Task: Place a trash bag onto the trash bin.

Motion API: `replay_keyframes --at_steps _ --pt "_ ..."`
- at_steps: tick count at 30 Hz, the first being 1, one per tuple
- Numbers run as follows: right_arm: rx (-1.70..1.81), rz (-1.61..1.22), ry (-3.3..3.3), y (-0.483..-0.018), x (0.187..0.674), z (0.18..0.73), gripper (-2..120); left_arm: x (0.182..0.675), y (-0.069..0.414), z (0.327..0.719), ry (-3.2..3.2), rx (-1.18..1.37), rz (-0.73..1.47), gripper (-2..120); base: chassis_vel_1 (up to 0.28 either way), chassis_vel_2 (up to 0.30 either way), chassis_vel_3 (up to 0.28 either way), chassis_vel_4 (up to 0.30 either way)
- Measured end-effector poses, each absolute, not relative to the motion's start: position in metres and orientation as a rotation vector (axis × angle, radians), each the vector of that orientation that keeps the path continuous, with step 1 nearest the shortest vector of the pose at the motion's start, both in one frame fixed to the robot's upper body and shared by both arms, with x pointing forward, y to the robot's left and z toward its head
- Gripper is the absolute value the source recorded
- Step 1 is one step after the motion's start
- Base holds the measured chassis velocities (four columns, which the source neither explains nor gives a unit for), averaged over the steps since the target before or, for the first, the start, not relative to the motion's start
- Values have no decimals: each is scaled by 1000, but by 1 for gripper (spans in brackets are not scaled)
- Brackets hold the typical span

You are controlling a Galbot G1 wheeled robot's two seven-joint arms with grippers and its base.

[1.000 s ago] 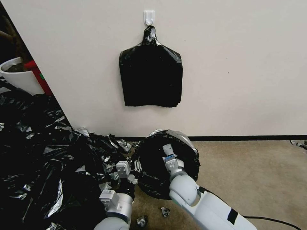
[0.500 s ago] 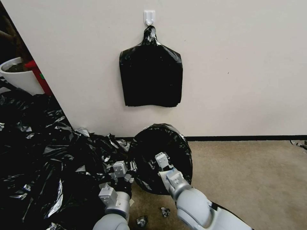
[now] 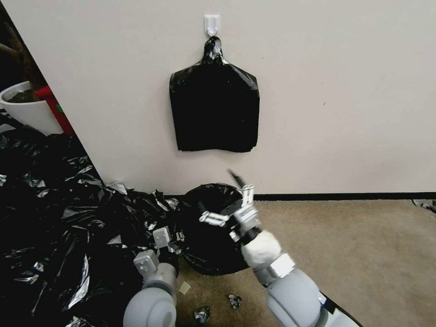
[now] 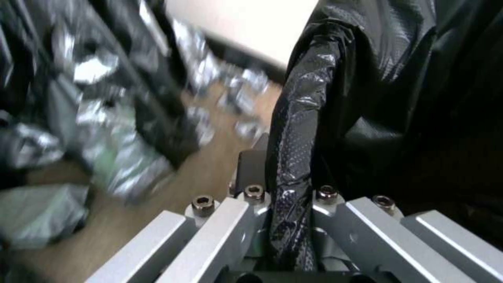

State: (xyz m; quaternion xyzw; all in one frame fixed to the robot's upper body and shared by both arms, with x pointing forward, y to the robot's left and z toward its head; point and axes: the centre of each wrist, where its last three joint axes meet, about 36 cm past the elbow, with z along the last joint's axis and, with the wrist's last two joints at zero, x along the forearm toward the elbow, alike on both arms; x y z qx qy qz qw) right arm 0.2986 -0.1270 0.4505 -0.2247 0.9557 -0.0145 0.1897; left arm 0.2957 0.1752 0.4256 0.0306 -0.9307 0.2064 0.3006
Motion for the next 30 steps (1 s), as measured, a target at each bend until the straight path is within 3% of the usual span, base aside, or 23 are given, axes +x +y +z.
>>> replay_keyframes --at_steps 15,20,26,30 --pt "-391 0 2853 -134 295 434 100 333 168 405 -2301 61 456 2 0 0 0 0" --pt "-360 -10 2875 -137 299 427 100 337 167 405 -2300 53 452 15 0 0 0 0" --pt "-292 -18 2908 -138 306 416 100 329 174 420 -2346 45 457 42 0 0 0 0" --pt "-246 -17 2922 -139 308 411 100 319 179 430 -2386 58 467 51 0 0 0 0"
